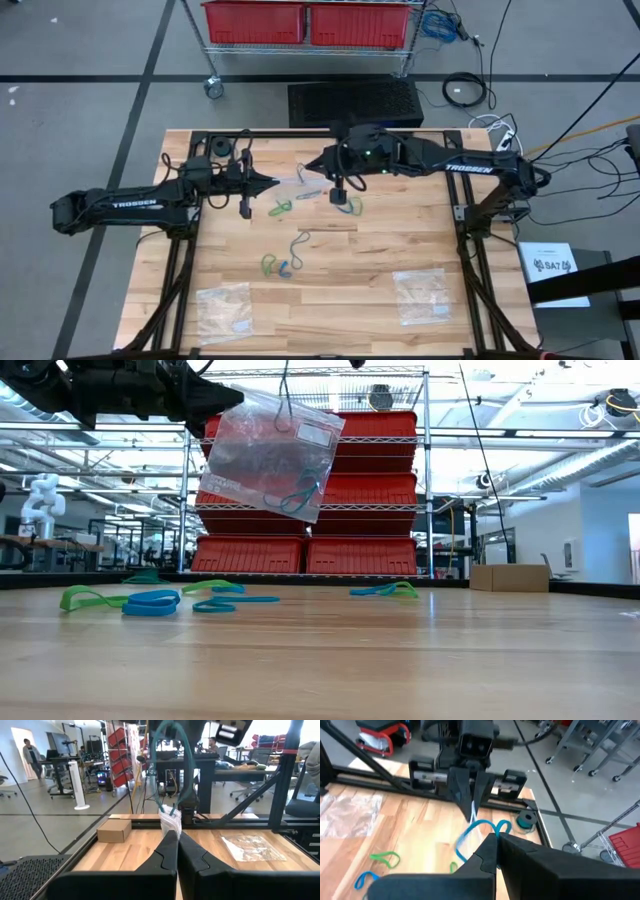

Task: Sort rubber bands
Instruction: Put the top long blue rubber band into the top zip bag

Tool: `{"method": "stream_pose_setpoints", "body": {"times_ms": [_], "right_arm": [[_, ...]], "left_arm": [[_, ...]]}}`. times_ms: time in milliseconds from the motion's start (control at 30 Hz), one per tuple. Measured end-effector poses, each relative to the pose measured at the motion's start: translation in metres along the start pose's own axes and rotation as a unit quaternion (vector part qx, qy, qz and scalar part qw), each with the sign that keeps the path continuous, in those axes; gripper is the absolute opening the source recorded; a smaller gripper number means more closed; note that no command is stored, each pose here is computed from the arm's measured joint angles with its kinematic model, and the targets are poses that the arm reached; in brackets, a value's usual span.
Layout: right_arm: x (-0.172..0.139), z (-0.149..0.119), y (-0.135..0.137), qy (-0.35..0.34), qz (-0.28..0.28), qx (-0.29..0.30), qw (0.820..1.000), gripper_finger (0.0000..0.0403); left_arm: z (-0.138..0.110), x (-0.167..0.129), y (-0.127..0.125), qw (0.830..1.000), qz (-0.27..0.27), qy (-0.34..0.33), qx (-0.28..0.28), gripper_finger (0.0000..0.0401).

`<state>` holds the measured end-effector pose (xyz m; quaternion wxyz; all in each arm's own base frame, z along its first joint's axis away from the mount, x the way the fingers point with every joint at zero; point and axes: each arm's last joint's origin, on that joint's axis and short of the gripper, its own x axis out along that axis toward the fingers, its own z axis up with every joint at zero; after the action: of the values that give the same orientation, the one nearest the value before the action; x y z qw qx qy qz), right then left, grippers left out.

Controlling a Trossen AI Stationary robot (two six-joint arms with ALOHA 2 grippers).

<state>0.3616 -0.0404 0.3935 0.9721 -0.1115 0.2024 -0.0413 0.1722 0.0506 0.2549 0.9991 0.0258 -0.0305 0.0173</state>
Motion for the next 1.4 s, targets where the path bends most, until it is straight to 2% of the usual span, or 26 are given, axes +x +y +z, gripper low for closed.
{"method": "stream_pose_setpoints", "body": {"times_ms": [500, 1400], "right_arm": [[0.033, -0.022, 0.002, 0.053, 0.025, 0.021, 0.998, 0.0000], [0.053, -0.044, -0.008, 0.101, 0.063, 0.107, 0.987, 0.0000]], "left_arm": [[0.000, 0.000, 0.000, 1.000, 0.000, -0.001, 0.000, 0.0000], [0.001, 0.000, -0.001, 1.000, -0.002, -0.002, 0.000, 0.0000]]}}
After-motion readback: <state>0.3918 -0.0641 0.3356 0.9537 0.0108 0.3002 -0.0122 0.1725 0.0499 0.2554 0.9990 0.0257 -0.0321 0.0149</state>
